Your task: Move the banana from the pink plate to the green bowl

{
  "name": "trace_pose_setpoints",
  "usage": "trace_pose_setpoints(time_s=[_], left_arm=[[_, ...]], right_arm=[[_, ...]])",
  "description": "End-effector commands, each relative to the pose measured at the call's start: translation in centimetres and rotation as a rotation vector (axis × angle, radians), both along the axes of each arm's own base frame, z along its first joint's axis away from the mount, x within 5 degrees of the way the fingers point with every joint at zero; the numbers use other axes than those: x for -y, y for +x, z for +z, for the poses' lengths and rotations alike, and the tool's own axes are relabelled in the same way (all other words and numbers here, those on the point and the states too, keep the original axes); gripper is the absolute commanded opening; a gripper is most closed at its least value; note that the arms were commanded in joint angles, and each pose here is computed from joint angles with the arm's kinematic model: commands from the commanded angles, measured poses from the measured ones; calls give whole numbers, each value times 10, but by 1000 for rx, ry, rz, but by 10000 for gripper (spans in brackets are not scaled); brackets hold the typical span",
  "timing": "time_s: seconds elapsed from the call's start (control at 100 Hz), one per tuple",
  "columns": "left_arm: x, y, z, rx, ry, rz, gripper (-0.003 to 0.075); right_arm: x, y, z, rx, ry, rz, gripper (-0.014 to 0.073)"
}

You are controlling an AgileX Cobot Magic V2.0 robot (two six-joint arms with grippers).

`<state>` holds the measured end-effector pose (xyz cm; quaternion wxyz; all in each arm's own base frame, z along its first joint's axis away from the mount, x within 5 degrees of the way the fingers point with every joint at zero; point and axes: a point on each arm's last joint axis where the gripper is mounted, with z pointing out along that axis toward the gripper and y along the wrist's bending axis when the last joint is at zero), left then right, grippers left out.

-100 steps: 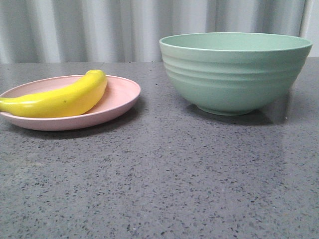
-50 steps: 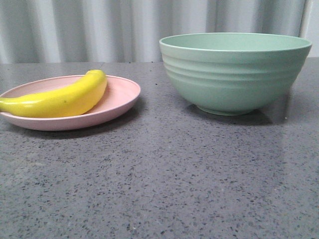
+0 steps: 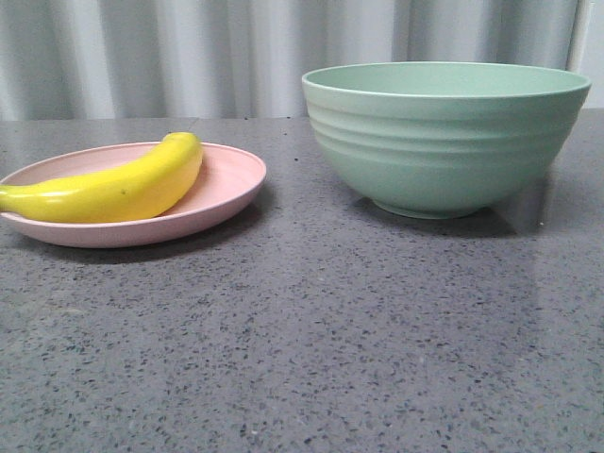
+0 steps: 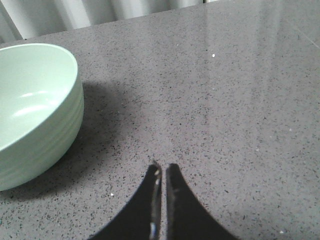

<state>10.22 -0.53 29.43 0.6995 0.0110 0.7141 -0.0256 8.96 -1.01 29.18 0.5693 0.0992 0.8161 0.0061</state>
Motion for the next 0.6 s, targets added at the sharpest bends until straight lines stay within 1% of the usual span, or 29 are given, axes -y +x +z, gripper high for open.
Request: trace_pose_setpoints(time_s=[0.0,0.14,0.25,0.32,0.49,0.57,0.59], left_arm=[[1,6,20,116,-25,-7,480],[2,17,22,78,-23,-8,454],[6,27,30,28,-21,-33,449],[12,35,35,-17,-17,-72,437],[36,55,44,-133,2,-203,368],[48,64,47,-194,17,-258,367],[53,66,46,-226,25,-277,367]], right_arm=[[1,3,16,80,-15,-9,-72],[1,3,15,78,-15,-9,-72],[1,3,15,78,-15,-9,-72],[1,3,15,78,-15,-9,-72],[1,3,16,80,-15,-9,-72],[1,3,16,81,-16,-9,-72],[1,3,16,81,-16,-9,-72]])
